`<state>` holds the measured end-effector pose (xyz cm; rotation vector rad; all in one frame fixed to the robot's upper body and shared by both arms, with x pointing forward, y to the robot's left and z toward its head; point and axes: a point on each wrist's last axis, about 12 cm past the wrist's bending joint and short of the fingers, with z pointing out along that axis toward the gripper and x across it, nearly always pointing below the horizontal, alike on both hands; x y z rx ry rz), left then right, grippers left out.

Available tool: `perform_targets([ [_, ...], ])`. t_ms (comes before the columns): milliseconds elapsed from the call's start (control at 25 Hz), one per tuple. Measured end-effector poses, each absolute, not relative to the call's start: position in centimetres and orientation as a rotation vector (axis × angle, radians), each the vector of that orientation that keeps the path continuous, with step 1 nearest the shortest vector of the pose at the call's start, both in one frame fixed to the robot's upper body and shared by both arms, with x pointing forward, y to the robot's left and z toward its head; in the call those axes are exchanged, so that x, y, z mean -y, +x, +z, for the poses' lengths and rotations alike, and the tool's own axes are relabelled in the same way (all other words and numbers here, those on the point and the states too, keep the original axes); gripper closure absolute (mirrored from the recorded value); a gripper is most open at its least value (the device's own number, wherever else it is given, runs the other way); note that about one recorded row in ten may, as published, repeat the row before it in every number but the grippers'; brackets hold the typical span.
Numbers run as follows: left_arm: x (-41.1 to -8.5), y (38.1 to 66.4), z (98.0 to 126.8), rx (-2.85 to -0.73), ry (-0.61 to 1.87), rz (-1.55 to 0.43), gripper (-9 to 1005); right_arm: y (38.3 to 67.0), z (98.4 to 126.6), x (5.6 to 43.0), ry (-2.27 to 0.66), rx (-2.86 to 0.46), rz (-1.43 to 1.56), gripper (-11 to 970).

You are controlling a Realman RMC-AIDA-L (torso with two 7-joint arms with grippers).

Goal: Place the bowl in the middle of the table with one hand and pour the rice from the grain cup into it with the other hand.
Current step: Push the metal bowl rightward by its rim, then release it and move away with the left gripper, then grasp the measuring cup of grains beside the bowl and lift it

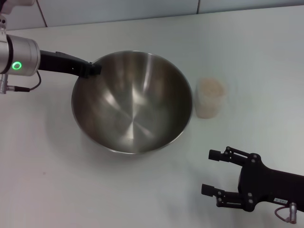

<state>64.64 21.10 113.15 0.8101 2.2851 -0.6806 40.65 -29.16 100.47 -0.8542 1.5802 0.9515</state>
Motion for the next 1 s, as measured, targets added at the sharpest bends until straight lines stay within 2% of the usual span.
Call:
perform_targets([
  [280, -21.1, 64.5, 112.6, -2.260, 0.828, -0.638, 958, 40.7, 100.5, 29.2, -0.854, -1.580, 0.952, 255],
  [640, -22.6, 64.0, 113.2, -2.211, 0.846, -0.593, 849, 40.8, 100.5, 29.3, -0.834, -1.580, 0.932, 264],
  [880, -25.6, 60.1, 114.7, -2.031, 0.973, -0.696, 639, 41.6, 99.6, 31.4, -0.605, -1.666, 0.692, 270],
  [960, -27.0, 57.7, 114.5, -1.949, 1.027, -0.728, 541, 42.0, 99.1, 32.4, -0.469, -1.689, 0.531, 272],
  [1000, -27.0, 57.7, 114.5, -1.949, 1.027, -0.728, 491, 42.0, 99.1, 32.4, -0.469, -1.689, 0.531, 272],
])
